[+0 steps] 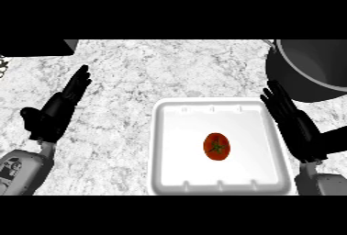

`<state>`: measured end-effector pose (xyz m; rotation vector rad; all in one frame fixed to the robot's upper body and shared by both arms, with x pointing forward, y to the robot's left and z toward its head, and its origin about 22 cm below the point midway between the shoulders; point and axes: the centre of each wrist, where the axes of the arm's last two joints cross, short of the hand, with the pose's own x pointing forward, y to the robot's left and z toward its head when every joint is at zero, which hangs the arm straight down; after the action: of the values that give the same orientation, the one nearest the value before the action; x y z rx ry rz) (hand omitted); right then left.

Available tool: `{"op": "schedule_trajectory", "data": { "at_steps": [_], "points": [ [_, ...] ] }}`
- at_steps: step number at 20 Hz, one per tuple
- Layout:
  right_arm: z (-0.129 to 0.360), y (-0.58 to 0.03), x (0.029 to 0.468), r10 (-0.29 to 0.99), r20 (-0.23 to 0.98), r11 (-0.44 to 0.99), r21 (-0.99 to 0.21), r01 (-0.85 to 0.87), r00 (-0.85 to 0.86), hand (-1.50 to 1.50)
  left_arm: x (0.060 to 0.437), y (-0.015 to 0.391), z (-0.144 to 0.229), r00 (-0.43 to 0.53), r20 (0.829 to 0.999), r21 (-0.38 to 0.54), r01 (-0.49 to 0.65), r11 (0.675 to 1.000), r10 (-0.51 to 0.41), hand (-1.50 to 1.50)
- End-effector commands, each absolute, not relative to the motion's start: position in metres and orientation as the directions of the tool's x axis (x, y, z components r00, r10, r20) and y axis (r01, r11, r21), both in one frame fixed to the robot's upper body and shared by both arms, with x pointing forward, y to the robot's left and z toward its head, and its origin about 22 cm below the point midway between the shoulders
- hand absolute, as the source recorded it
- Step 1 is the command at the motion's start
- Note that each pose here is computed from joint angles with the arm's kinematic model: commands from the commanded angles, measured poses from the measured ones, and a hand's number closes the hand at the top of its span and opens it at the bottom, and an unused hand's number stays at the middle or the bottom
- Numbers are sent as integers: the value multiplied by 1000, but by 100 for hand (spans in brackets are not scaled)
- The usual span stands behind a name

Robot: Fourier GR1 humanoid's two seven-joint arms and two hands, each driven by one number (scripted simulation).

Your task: Pick the tomato from the tray and place it in the pot

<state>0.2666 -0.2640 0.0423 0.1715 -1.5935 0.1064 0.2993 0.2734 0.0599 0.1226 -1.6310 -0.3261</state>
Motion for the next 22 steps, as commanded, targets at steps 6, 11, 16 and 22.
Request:
{"op": "schedule_trajectory", "data": {
  "at_steps": [6,11,16,22],
  "points": [
    [11,-216,235,280,960,919,-263,294,-18,150,263,267,-10,209,951,192,182,964,-229,0],
    [38,-256,239,594,777,631,-291,719,-208,-150,249,270,-22,271,945,139,169,976,-182,0],
    [36,-184,214,662,665,575,-153,804,-347,-150,254,256,-21,272,947,116,198,973,-168,0],
    [-8,-146,156,564,822,582,-329,743,-78,-150,256,252,-12,251,952,124,215,969,-178,0]
  ]
}}
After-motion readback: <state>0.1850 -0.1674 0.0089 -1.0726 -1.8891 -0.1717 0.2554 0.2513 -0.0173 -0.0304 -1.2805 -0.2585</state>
